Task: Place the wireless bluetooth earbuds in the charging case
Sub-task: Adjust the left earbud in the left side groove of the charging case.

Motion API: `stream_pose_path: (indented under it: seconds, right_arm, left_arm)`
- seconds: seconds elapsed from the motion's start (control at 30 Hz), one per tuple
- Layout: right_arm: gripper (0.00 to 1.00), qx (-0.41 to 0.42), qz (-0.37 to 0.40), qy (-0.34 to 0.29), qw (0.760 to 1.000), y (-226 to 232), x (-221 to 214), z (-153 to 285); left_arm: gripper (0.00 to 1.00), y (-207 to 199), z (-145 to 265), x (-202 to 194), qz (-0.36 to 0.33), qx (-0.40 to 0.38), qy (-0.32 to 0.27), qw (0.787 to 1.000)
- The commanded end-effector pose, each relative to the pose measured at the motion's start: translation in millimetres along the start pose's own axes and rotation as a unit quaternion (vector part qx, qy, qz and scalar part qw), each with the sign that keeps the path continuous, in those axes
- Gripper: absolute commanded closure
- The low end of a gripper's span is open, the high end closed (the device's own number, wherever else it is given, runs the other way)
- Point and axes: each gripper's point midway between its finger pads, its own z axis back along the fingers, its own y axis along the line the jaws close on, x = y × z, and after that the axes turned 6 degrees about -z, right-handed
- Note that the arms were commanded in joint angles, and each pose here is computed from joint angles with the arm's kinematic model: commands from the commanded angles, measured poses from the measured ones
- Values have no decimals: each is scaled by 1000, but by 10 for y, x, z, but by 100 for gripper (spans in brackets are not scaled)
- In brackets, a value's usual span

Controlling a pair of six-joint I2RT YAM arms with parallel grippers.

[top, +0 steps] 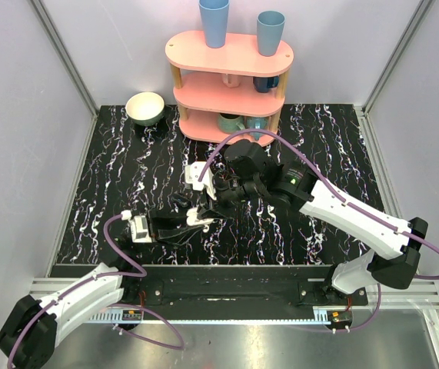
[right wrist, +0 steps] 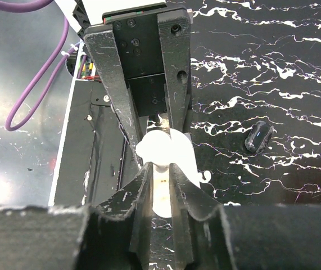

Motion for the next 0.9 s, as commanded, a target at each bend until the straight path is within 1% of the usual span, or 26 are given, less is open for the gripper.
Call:
stream_pose_path:
  seconds: [0.0, 0.4, 0.63, 0.73, 0.87]
  right_arm:
    - [74, 3, 18, -30, 999, 33, 192, 51]
    - [74, 23, 16, -28, 999, 72, 159, -17]
    - [74, 28, 0, -3, 1000, 51, 34, -85]
    - [76, 28, -2, 3, 1000, 48, 9, -99]
    - [80, 28, -3, 10, 1000, 48, -29, -107]
  left_arm:
    - [100, -54, 43, 38, -18, -8, -18, 1000]
    - [100, -47, 26, 68, -14, -7, -25, 1000]
    - [100, -56, 29, 97, -15, -8, -31, 999]
    - [100, -66, 27, 122, -17, -10, -35, 999]
    - [100, -73, 26, 136, -17, -12, -38, 999]
